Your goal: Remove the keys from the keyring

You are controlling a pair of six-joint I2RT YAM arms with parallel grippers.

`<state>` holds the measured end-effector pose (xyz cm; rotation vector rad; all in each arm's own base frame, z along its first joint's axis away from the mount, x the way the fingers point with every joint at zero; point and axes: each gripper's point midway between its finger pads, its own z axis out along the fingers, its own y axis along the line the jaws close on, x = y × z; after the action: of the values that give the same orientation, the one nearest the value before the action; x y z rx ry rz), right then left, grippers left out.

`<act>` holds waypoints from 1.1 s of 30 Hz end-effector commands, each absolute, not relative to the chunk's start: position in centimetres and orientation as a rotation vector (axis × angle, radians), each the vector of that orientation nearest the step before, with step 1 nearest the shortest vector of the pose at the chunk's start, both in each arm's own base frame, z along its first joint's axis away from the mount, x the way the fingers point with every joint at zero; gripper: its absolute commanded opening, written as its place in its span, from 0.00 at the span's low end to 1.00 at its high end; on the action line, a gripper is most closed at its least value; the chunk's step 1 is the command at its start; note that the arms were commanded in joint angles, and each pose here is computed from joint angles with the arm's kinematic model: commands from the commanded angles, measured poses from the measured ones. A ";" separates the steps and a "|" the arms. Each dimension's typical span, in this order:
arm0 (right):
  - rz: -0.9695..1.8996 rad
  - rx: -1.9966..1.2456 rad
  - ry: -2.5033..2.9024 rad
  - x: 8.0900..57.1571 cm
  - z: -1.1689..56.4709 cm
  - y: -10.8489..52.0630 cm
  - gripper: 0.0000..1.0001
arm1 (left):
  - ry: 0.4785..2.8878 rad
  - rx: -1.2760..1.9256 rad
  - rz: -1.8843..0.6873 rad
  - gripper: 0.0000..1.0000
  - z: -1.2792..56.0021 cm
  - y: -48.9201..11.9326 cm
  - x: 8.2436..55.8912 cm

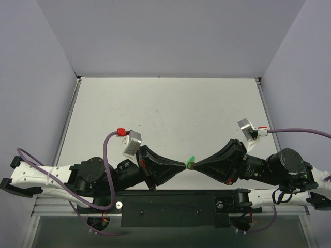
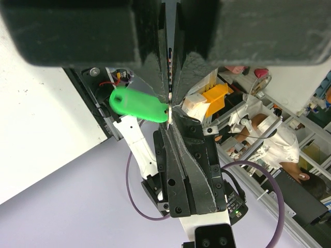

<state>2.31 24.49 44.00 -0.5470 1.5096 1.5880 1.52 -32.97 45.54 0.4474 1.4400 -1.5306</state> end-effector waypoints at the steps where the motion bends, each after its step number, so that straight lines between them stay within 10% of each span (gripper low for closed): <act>1: 1.637 -0.521 1.441 2.1 46.2 24.3 0.00 | 1.389 0.411 -1.579 0.00 47.5 -32.6 1.4; 33: 1.579 -0.569 1.554 2.0 44.1 24.2 0.00 | 1.559 0.639 -1.348 0.00 44.7 -32.6 1.5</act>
<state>2.27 24.23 42.25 -0.5855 1.5895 1.5380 1.56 -33.28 43.45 0.6192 1.5732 -1.3467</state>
